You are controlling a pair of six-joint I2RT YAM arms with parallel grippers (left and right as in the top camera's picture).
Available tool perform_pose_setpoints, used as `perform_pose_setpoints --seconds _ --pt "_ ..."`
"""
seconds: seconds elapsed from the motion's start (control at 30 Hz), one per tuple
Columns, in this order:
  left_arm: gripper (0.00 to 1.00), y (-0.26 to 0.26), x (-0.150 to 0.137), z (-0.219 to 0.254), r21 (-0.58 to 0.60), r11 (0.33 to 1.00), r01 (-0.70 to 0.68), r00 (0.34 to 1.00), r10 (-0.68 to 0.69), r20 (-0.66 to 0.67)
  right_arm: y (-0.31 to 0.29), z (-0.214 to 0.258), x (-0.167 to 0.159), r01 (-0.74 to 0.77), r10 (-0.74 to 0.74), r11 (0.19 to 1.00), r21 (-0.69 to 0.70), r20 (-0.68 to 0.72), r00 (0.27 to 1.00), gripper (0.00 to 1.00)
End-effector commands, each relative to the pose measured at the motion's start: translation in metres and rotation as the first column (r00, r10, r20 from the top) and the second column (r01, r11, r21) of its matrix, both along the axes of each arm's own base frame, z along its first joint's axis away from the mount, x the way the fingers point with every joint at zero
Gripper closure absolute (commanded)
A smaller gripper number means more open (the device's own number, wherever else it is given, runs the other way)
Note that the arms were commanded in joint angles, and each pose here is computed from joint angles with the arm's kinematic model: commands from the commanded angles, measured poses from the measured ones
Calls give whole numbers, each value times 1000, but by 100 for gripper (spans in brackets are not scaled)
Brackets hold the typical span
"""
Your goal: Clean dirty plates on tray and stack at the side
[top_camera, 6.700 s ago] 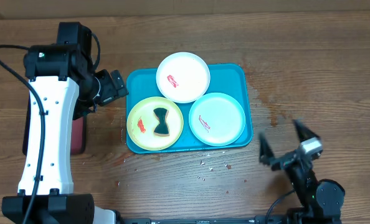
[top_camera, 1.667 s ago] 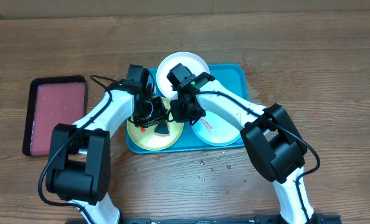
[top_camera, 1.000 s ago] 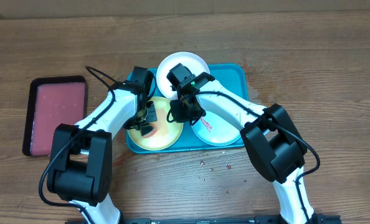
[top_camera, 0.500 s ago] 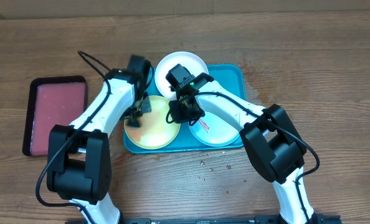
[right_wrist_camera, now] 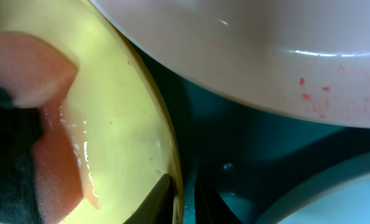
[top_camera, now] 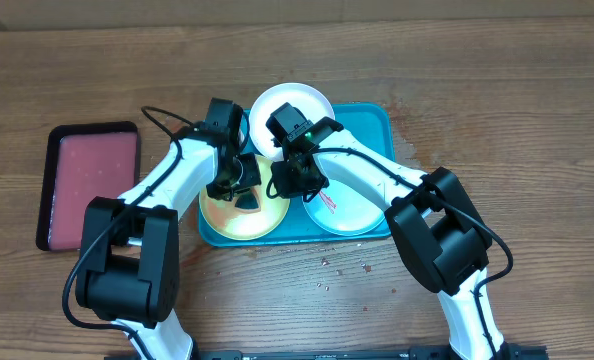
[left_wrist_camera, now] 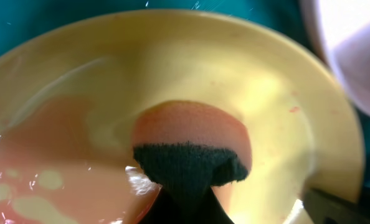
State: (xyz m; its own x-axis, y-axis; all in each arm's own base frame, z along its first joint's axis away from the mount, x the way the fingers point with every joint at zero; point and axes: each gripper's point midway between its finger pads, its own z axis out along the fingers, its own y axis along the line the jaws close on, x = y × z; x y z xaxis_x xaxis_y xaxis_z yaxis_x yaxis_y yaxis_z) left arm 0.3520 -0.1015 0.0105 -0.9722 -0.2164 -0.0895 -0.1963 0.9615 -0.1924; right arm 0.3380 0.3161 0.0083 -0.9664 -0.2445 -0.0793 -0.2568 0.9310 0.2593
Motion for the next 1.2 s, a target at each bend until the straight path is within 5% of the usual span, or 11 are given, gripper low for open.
perform_pose_setpoints --seconds 0.0,0.27,0.37,0.6,0.8,1.0,1.17 --pt "96 12 -9 -16 68 998 11 1000 -10 -17 -5 -13 -5 -4 4 1000 -31 -22 1000 86" --pt "96 103 -13 12 525 850 -37 998 61 -28 -7 -14 -6 -5 4 999 -40 -27 1000 89" --pt "96 119 -9 33 602 797 -39 997 69 -26 -7 -14 -6 -26 25 999 -39 -21 999 89" --pt "96 106 13 80 530 835 -144 989 136 56 -4 -11 -3 -25 25 999 -30 -10 1000 96" --pt "96 96 23 147 346 891 -296 948 230 220 2 12 4 -27 27 1000 -16 8 1000 96" --pt "96 130 -5 207 217 870 -443 873 363 326 14 58 14 -67 66 998 4 92 994 96" --pt "96 183 -46 224 230 789 -570 811 495 312 6 98 33 -38 71 990 -135 255 964 96"
